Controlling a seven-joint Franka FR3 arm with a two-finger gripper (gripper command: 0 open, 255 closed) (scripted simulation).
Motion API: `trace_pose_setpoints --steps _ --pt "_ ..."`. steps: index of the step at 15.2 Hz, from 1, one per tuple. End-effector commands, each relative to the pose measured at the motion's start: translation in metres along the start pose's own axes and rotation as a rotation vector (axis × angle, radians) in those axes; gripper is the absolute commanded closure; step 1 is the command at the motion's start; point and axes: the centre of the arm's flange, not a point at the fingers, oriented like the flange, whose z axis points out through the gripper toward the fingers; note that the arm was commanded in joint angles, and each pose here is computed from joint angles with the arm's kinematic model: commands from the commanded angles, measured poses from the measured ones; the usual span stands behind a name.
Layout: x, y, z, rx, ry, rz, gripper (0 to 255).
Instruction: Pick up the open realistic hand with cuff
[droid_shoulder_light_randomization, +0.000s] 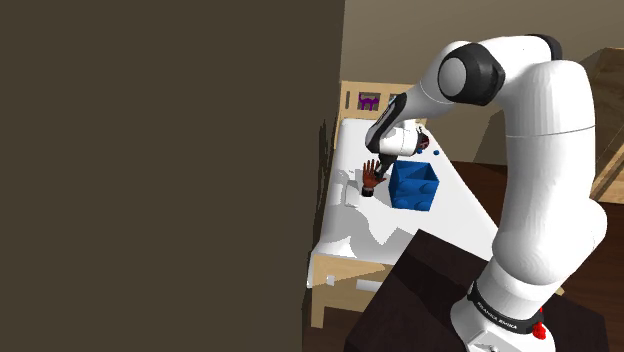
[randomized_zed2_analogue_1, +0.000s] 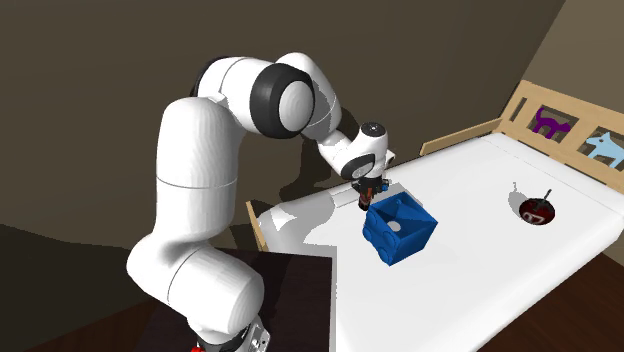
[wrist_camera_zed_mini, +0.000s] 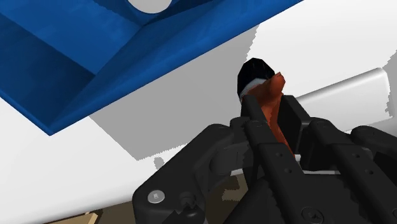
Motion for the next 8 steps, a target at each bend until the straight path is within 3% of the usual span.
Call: trace_pose_setpoints --steps 1,8 --pt "0.000 0.000 0.000 0.001 0.000 -0.001 255" --pt "0.005 0.004 -0.025 0.001 0.000 -0.001 255"
